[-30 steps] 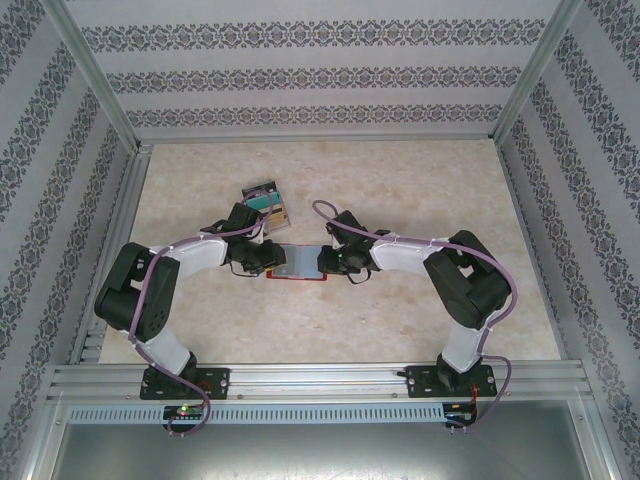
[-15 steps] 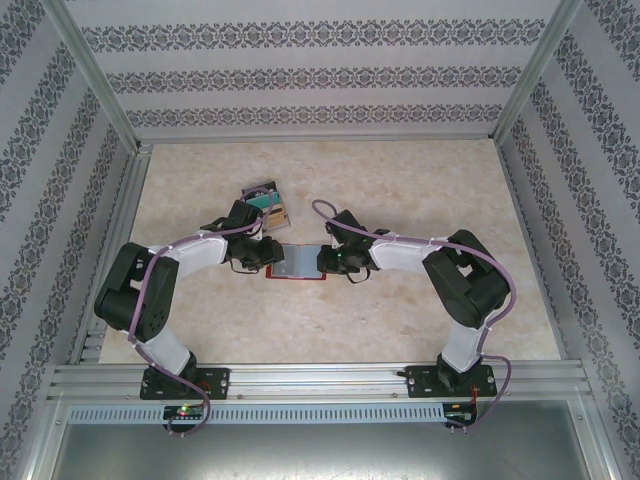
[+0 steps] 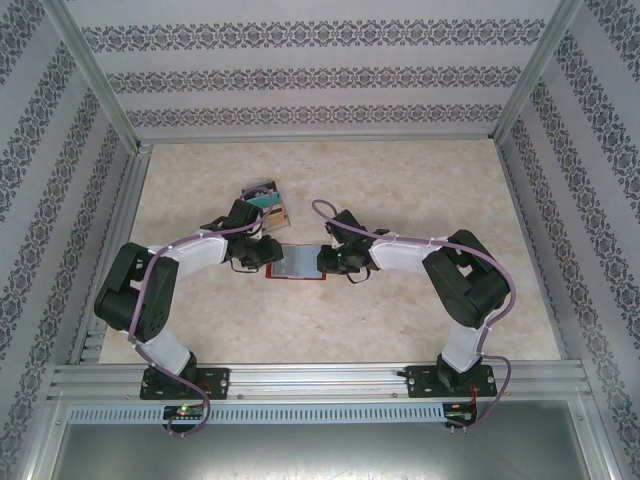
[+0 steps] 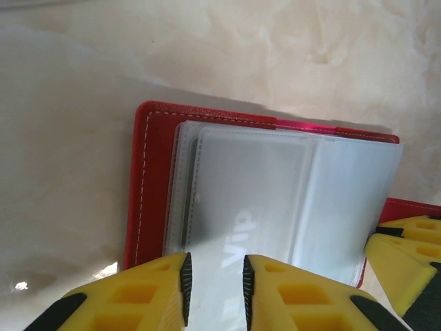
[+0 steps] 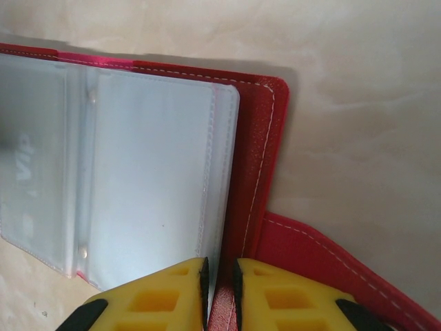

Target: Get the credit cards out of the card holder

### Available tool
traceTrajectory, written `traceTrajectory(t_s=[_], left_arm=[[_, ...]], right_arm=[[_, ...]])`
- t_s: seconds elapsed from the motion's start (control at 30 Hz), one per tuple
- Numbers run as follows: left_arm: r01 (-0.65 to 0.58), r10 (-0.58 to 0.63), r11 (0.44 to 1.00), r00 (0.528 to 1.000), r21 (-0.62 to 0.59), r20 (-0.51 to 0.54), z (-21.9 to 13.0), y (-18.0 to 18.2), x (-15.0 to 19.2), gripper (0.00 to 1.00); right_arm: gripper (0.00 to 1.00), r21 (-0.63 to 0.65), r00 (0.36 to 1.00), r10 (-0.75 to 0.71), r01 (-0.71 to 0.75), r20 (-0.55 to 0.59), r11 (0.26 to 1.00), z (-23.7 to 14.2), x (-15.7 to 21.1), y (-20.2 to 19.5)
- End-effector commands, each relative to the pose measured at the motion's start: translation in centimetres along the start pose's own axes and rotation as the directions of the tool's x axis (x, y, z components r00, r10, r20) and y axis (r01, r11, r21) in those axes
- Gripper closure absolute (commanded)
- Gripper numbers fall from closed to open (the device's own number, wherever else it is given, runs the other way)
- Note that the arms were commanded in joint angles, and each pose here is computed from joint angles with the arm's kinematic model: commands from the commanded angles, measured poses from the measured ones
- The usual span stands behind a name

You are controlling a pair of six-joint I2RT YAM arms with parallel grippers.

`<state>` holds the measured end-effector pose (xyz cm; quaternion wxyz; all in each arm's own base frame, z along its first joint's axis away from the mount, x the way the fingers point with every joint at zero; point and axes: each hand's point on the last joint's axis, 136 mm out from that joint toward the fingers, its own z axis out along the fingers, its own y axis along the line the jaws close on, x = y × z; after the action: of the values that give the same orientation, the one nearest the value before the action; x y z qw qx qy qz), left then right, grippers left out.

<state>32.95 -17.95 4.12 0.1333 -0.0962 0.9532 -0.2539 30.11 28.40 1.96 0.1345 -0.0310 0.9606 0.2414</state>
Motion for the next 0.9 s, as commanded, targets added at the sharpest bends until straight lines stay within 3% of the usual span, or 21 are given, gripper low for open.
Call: traceTrajectory(t_s=[0.0,0.47,0.87], left_arm=[[-0.025,0.025,0.999,1.000,-0.030,-0.005,-0.4,0.3,0.7,0.72],[-0.001,0.006,0.999,0.993,0.041,-0.119,2.3,-0.1,2.4,0.70],[-0.041,0.064,0.980,0.992,0.196,-0.111,1.4,-4.0,2.1,0.47]], right_arm=[[0.79,0.030,0.999,0.017,-0.016,-0.034,0.999,0.9,0.9,-0.7],[0.79,0.019,0.999,0.020,-0.019,-0.035,1.000,1.0,1.0,-0.5],[0.79,0.017,0.999,0.026,-0.025,-0.038,1.000,1.1,1.1,-0.6]])
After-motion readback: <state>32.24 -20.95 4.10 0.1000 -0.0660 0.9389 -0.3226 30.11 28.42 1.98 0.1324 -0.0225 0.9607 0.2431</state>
